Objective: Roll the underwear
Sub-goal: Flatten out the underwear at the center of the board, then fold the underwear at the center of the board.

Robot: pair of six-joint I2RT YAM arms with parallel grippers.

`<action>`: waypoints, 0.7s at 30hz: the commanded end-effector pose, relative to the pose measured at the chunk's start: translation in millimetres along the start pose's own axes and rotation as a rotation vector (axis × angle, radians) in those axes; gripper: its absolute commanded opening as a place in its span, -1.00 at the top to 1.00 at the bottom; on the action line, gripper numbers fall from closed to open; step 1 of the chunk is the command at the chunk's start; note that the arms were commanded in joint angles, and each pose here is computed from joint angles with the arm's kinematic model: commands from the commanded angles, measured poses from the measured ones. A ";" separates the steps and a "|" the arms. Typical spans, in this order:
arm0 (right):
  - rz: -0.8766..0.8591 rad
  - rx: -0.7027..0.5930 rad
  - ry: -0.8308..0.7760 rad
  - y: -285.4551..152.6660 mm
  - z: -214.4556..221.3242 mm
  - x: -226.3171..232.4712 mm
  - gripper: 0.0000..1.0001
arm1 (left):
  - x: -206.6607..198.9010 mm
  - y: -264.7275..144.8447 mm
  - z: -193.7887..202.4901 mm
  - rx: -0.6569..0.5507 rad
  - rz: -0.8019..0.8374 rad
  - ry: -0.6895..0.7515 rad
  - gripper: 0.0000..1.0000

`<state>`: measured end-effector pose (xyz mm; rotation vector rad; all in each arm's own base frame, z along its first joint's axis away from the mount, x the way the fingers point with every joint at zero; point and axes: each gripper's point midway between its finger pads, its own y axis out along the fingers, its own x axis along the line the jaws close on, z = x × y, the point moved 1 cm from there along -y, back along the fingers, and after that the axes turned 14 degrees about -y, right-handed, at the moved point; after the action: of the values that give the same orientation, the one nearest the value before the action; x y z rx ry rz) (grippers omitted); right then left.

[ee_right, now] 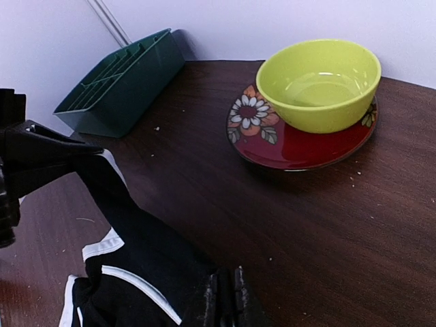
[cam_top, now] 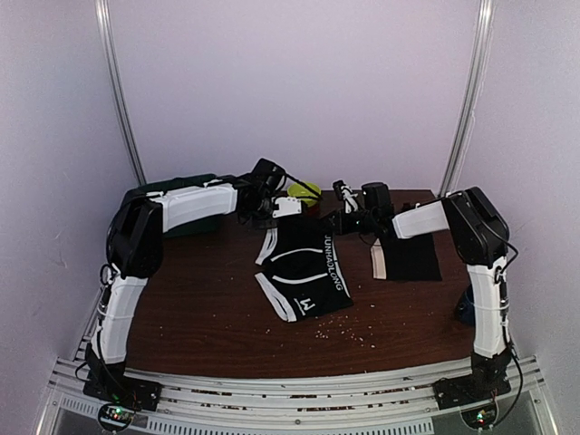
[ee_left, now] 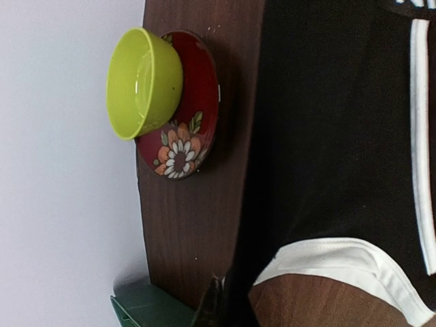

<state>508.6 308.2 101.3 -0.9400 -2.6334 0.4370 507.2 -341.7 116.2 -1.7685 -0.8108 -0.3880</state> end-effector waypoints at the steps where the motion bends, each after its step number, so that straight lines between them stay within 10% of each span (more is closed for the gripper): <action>1: -0.105 -0.086 -0.060 -18.5 -22.9 19.0 0.79 | 15.9 -55.5 -31.6 -0.159 0.002 -0.021 1.00; 21: -0.137 -0.035 -0.050 -97.7 -1.6 65.4 0.80 | -107.4 -126.5 -21.0 -0.181 0.476 -0.013 1.00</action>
<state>422.5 287.1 154.4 -0.7519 -2.7534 0.3683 379.7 -367.3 147.2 -2.0049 -0.4558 -0.2288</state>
